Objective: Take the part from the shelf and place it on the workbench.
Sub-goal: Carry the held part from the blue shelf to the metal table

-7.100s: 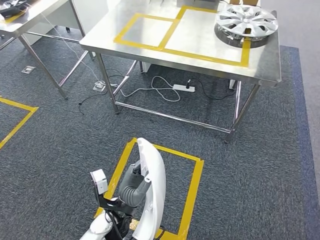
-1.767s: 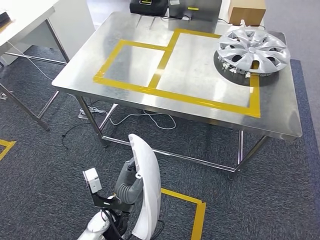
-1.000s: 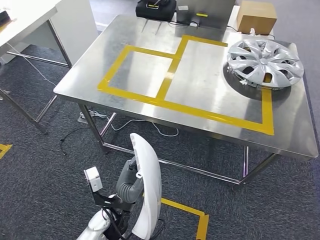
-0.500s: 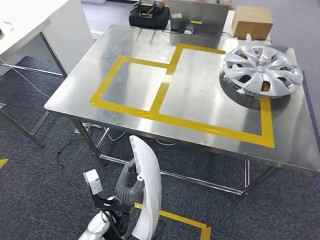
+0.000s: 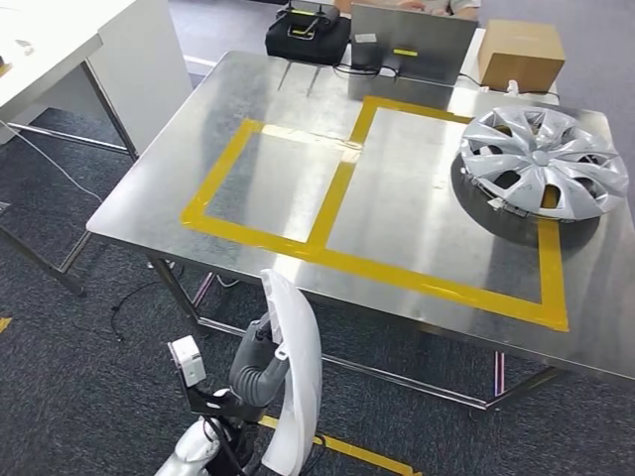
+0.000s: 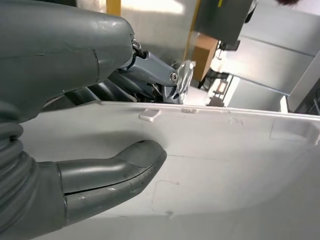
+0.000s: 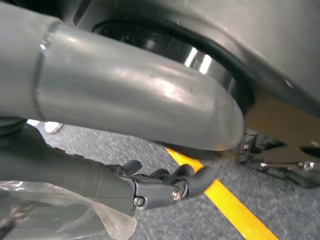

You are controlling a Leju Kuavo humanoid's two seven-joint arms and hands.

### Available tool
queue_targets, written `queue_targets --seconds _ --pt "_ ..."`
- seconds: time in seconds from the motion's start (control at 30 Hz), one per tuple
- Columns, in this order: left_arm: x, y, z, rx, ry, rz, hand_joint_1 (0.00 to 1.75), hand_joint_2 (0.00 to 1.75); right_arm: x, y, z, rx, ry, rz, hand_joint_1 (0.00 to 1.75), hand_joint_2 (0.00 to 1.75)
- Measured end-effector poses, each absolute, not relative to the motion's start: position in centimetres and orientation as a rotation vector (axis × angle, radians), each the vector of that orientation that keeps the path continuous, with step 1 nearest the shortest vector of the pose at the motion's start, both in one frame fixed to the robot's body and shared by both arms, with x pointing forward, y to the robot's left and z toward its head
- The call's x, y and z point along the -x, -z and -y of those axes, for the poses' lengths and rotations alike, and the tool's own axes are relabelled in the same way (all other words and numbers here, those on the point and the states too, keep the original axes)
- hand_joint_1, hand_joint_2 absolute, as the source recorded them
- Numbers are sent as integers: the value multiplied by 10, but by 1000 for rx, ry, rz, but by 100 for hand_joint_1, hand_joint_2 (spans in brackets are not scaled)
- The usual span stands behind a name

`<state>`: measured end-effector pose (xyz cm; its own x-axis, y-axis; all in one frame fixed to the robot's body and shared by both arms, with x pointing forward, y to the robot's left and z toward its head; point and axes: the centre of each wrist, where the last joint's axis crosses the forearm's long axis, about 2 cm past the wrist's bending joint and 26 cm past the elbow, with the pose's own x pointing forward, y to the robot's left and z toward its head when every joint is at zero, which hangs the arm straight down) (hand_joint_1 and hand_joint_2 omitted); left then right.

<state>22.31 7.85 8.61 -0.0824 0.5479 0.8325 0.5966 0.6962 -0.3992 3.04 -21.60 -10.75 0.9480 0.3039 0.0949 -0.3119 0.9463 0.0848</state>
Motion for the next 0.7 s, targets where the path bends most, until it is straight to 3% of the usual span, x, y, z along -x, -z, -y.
queue_targets --seconds 0.7 --pt "-258 -136 -75 343 524 2199 175 175 -41 107 217 -107 -369 127 0 0"
